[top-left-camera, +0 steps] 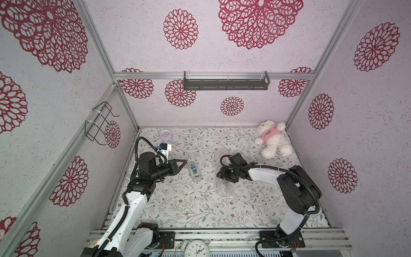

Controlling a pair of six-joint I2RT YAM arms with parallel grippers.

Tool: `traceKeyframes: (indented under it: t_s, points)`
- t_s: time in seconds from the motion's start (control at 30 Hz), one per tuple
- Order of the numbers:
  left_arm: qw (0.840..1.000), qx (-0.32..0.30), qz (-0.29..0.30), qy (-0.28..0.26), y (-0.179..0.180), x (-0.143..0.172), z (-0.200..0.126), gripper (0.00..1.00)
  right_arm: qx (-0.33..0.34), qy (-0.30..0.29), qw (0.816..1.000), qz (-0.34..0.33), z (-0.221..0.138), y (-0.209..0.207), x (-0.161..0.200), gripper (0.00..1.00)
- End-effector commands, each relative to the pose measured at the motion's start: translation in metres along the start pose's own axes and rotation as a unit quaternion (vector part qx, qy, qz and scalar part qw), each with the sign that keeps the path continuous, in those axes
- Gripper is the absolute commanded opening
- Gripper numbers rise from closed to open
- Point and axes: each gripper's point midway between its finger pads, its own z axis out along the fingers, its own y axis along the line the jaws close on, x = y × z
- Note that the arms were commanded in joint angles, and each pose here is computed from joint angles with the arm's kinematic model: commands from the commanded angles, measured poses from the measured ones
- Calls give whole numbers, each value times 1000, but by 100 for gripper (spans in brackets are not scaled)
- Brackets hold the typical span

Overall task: Wrap wine bottles in bubble wrap
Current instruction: Adjust the bubble wrap at the center of the board.

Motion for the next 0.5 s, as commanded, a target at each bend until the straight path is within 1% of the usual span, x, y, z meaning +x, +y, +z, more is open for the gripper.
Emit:
traceKeyframes:
  t_s: [0.0,0.13,0.3,0.37,0.47]
  points:
    - [998,-2,-55,-18,12,0,4,0,72,39,996,-40,6,-16,31,53]
    - [995,-1,-87,-55,21,-1,11,0,88,21,992,-87,4,-1,28,47]
    - [993,-4,-86,-76,17,-3,26,0,125,4,981,-146,-2,4,22,35]
    - [993,-1,-89,-78,16,-6,28,0,160,-10,971,-176,-7,0,16,32]
    - [993,-15,-93,-77,19,-10,27,0,235,-32,942,-238,-21,-8,4,29]
